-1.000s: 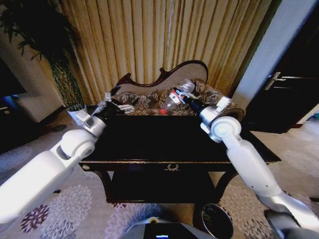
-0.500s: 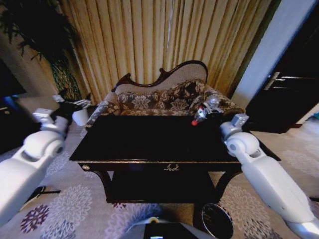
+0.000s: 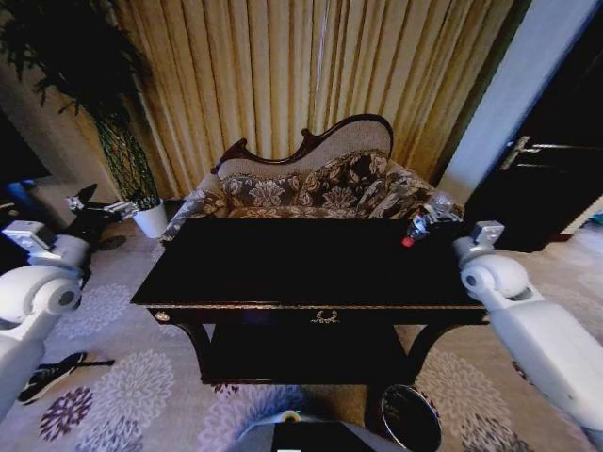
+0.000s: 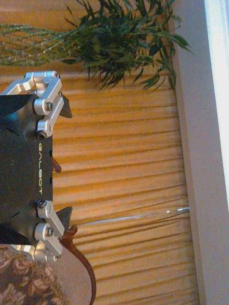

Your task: Move to the front of the table and place the trash on the table into the trash bin.

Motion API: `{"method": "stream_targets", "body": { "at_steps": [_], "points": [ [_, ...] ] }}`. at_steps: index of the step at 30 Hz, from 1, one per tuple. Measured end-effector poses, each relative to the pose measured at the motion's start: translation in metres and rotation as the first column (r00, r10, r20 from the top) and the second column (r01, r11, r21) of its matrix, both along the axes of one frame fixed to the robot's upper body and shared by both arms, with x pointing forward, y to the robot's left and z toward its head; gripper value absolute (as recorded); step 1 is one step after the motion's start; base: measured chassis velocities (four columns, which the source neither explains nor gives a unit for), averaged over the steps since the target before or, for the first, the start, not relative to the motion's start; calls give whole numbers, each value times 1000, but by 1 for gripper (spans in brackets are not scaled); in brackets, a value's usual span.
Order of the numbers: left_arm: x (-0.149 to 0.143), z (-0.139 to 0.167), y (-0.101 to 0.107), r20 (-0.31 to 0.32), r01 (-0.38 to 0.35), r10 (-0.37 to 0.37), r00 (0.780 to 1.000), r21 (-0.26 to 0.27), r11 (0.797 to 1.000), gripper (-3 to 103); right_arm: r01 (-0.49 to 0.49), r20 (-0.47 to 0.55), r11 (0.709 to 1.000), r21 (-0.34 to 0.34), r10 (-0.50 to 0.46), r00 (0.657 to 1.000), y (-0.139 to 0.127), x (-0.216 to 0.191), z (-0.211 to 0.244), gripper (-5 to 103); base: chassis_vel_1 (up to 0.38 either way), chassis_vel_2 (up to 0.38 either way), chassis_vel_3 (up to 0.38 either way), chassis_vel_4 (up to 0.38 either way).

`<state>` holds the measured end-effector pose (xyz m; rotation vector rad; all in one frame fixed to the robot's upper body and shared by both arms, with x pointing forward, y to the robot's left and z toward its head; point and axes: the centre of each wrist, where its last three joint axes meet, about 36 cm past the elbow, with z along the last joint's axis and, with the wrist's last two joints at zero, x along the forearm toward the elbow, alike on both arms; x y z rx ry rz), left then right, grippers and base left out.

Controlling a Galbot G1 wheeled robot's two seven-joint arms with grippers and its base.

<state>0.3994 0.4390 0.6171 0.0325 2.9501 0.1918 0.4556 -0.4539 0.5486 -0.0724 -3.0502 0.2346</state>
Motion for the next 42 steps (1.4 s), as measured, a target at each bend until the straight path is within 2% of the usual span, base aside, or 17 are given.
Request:
{"method": "stream_targets", "body": {
  "at_steps": [5,14,42],
  "points": [
    [-1,-6,1,-12,13,-13,1000,-6,1000,100,0,9,1000,8,-1,1000,-5,-3,-2,26,0,0,0,0],
    [-5,-11,13,-26,-12,11,1000,-17,1000,100,-39,57,999,15,38,998,8,-5,15,26,0,0,0,0],
    [2,-22,5,-51,22,-22,998,-14,1000,100,-37,36,999,35,36,999,11,-9,2,26,99,-99,-97,102]
  ]
}}
